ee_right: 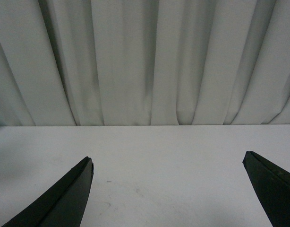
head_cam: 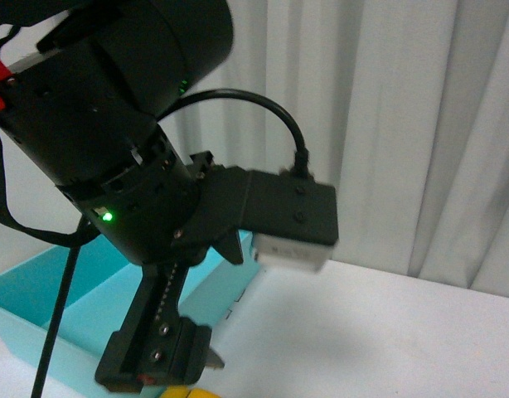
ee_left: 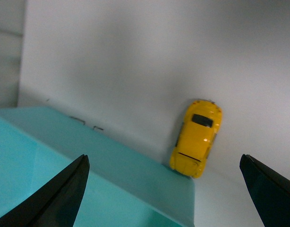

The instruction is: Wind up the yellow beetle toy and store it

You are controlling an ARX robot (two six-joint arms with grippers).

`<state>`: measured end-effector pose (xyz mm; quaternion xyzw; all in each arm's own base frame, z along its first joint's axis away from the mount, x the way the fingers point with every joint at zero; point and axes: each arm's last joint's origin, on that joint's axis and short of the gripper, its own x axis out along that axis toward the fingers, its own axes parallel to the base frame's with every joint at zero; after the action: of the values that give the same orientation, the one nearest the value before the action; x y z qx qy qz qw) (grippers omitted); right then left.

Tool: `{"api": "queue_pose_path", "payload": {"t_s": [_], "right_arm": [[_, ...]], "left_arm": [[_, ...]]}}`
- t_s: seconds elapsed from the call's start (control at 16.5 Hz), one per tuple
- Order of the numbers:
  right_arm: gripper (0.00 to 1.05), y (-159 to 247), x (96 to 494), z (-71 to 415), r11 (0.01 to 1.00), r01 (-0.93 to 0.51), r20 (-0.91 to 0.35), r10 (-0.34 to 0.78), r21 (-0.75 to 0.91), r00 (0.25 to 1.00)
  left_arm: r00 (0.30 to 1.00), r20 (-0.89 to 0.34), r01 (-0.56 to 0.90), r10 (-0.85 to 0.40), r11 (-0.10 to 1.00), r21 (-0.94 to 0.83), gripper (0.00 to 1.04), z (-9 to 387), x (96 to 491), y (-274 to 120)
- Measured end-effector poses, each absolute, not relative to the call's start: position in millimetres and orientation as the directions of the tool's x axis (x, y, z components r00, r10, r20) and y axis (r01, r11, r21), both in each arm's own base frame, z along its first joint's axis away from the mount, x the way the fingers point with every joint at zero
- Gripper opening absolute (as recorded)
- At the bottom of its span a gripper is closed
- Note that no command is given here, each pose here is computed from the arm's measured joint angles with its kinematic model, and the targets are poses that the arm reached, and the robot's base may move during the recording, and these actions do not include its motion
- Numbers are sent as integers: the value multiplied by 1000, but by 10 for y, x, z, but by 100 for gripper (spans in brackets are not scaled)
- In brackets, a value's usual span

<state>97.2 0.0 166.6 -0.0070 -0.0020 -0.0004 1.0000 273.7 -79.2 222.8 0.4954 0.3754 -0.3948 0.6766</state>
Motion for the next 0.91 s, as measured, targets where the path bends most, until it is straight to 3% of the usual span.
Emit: {"api": "queue_pose_path", "payload": {"t_s": [0.06,0.18,0.49,0.73,0.91], "right_arm": [[98,0,972,1666,1000,1,4,-1,-14,1000],[98,0,972,1666,1000,1,4,-1,-14,1000],[98,0,972,1666,1000,1,4,-1,-14,1000],[98,0,972,1666,1000,1,4,-1,-14,1000],[98,0,972,1666,1000,1,4,-1,-14,1000]], "left_arm": [[335,-935,941,-118,90,326,98,2133,2720,-931],[255,-963,967,-86,7,255,98,1931,2734,-1061],[232,-973,971,4,-65,232,98,1474,2826,-1115],[220,-972,962,85,147,231,98,1206,2846,-946],[226,-970,950,88,201,239,98,1108,2903,-875]]}}
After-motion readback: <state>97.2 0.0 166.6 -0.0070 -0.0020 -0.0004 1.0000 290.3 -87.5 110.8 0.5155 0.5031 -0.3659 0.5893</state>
